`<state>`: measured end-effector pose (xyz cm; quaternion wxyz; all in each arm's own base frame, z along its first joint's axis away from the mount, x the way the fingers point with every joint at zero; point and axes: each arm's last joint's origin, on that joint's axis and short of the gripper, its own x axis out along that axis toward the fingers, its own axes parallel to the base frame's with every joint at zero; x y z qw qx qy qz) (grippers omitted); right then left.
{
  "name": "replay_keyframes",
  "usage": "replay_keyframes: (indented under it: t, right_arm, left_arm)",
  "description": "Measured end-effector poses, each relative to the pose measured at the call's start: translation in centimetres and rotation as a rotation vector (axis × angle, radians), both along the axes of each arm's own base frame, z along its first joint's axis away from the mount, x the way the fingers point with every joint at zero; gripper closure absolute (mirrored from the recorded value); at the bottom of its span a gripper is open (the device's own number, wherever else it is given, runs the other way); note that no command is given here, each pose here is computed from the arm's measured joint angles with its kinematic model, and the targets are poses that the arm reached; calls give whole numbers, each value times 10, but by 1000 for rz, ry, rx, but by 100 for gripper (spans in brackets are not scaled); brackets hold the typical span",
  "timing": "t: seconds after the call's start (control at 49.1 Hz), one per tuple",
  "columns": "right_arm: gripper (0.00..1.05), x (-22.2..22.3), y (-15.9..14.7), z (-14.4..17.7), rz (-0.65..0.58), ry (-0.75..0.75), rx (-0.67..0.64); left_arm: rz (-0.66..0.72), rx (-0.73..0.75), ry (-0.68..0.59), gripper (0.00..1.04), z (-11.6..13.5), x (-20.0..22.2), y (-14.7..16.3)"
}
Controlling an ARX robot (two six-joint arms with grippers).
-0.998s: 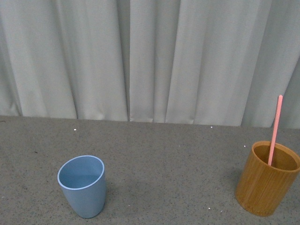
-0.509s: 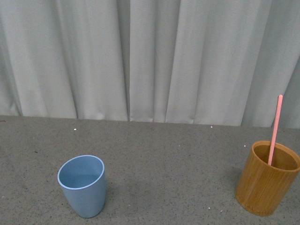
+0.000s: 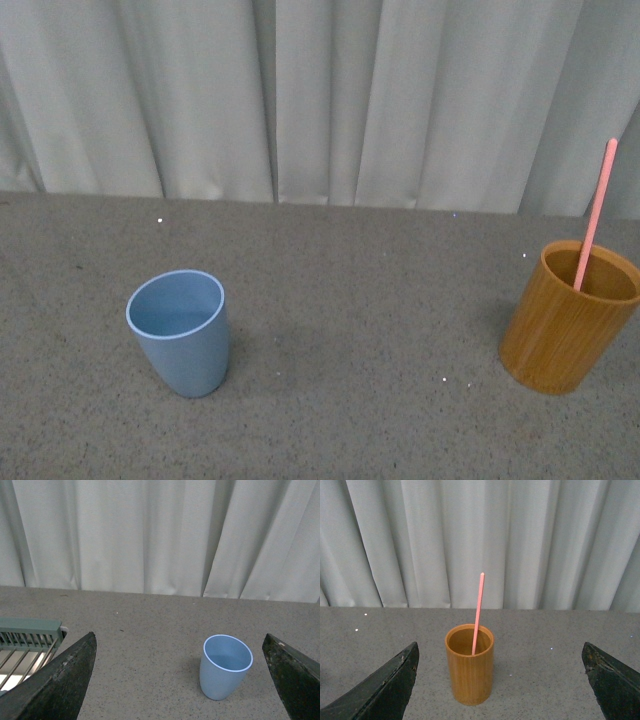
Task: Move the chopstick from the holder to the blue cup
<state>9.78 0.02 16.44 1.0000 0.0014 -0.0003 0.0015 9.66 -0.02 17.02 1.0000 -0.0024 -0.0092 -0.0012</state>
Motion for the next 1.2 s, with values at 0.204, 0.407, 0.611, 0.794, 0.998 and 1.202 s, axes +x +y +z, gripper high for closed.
replay_keyframes:
  t: [0.204, 0.407, 0.611, 0.794, 0.998, 1.202]
  right_arm:
    - [10, 0, 0, 0, 0, 0, 0]
    - [10, 0, 0, 0, 0, 0, 0]
    - [10, 0, 0, 0, 0, 0, 0]
    - [10, 0, 0, 0, 0, 0, 0]
    - [10, 0, 0, 0, 0, 0, 0]
    - [10, 0, 0, 0, 0, 0, 0]
  left_arm:
    - [0, 0, 0, 7, 0, 0, 0]
    - [0, 0, 0, 7, 0, 0, 0]
    - [0, 0, 0, 7, 0, 0, 0]
    - [0, 0, 0, 7, 0, 0, 0]
    - [158, -497, 354, 7, -14, 9, 4]
    - [232, -663, 343, 7, -8, 47, 1]
